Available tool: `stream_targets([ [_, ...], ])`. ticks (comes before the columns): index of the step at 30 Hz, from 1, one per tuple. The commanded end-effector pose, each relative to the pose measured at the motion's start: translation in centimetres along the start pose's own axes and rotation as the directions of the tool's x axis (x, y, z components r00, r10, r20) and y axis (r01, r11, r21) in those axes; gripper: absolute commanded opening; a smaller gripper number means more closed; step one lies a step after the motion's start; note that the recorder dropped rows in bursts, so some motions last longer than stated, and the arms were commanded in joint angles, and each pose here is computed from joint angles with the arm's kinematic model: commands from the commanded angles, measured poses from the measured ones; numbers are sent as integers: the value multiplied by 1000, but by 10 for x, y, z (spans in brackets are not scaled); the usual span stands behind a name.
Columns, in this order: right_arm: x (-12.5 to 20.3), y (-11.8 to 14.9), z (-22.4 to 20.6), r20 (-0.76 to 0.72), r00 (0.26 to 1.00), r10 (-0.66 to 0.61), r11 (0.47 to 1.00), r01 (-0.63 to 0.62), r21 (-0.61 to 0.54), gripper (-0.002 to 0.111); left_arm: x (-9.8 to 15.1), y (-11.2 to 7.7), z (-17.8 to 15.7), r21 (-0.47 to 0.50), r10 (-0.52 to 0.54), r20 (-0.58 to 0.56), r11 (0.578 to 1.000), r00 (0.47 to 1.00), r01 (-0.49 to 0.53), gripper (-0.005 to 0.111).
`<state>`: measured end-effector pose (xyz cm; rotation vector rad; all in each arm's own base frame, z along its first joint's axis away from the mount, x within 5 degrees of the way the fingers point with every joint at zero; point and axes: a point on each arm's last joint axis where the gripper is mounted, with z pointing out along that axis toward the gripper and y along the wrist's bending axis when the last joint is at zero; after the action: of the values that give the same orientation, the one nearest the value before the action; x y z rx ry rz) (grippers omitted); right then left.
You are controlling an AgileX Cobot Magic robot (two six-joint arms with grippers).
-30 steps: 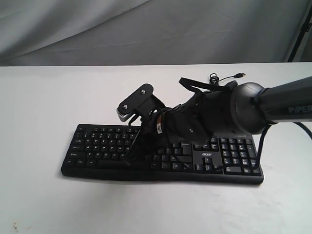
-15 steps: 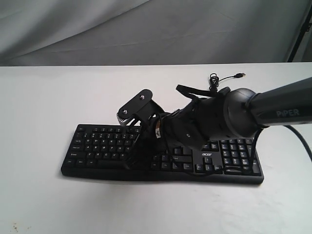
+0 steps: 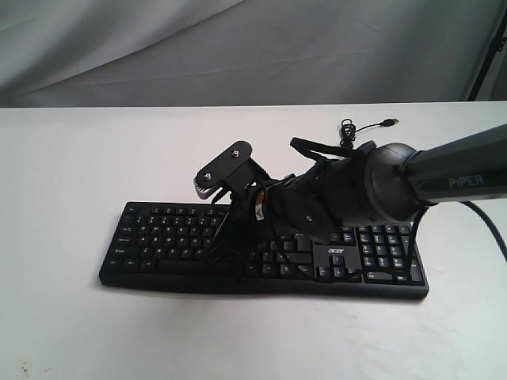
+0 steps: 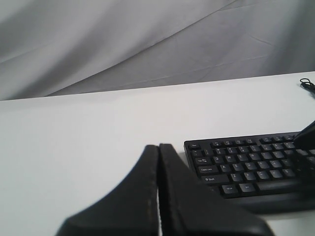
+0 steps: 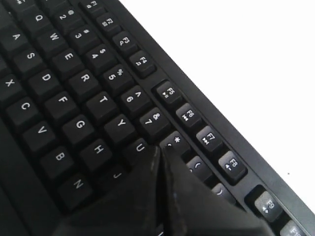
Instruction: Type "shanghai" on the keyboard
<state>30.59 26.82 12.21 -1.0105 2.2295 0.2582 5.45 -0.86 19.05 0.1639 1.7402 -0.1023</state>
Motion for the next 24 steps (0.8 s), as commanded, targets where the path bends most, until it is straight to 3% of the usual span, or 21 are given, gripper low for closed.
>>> stream_targets([
  [1, -1, -2, 0, 14, 1000, 12, 1000, -12, 3, 0, 1, 0, 0, 3, -1, 4, 1000, 1000, 1, 0],
  [16, 8, -3, 11, -19, 1000, 16, 1000, -16, 2, 0, 1, 0, 0, 3, -1, 4, 1000, 1000, 1, 0],
  [24, -7, -5, -11, 14, 1000, 12, 1000, -12, 10, 0, 1, 0, 0, 3, -1, 4, 1000, 1000, 1, 0],
])
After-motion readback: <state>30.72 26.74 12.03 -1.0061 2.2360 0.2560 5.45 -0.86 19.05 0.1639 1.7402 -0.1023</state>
